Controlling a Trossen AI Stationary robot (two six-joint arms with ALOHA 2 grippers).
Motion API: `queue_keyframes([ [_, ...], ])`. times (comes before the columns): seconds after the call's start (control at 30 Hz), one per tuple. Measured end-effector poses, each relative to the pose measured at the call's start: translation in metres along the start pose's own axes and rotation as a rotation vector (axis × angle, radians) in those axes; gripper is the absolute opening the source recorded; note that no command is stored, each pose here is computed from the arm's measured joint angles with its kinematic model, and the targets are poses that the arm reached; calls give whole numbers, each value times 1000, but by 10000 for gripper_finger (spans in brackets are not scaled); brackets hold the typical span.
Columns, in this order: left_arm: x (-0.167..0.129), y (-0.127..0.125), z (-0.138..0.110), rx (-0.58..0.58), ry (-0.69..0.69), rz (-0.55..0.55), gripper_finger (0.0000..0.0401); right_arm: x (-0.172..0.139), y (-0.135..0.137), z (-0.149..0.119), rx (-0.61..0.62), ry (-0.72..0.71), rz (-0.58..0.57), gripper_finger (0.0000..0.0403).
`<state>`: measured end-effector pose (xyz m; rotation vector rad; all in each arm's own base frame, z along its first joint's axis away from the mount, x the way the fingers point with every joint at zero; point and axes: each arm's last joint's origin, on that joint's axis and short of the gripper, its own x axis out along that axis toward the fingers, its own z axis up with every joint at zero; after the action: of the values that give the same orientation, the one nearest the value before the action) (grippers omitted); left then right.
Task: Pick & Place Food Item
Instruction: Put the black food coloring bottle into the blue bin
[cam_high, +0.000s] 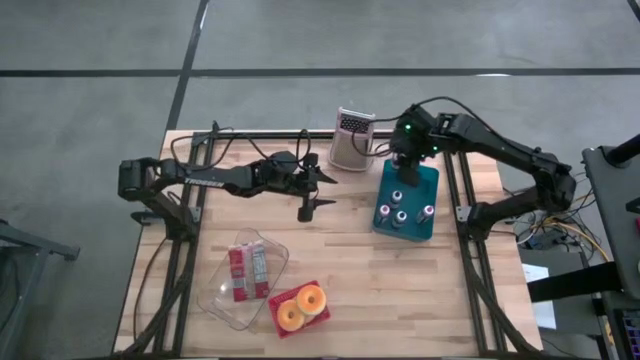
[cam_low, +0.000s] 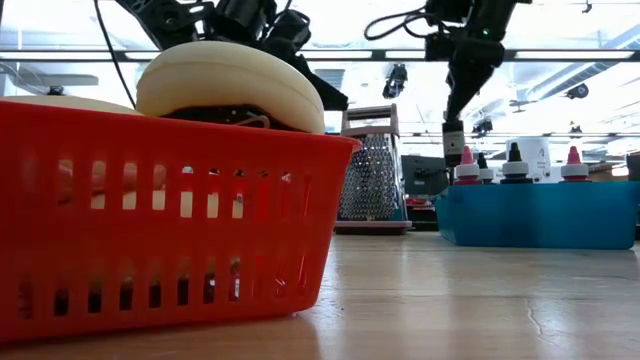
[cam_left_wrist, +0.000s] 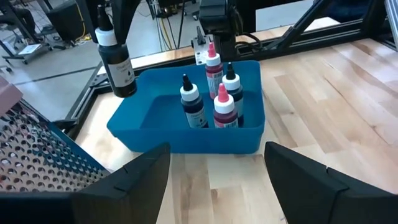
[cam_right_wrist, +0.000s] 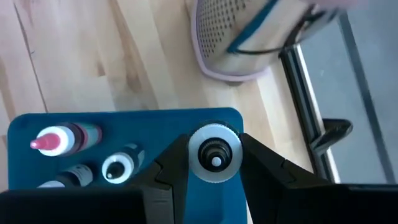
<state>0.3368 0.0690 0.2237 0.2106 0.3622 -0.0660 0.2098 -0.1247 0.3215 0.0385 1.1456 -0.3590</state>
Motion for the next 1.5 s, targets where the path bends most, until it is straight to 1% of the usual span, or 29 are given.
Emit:
queue_keyframes([
  [0.13, 0, 0, 0, 0, -2, 1, 261, 3, -6, -12, 38, -10, 12, 104],
  [0.23, 0, 0, 1, 2, -8, 2, 261, 11, -8, -21, 58, 1, 47, 104],
  [0.43, 0, 0, 1, -1, -10, 3, 261, 31, -6, -35, 67, 39, 72, 104],
  [0.63, 0, 0, 1, -2, -9, 2, 261, 45, -3, -43, 68, 43, 102, 104],
  [0.93, 0, 0, 1, -5, -13, 3, 261, 58, 0, -49, 66, 21, 147, 104],
  [1.5, 0, 0, 1, -5, -14, 1, 261, 68, -2, -51, 73, -39, 156, 104],
])
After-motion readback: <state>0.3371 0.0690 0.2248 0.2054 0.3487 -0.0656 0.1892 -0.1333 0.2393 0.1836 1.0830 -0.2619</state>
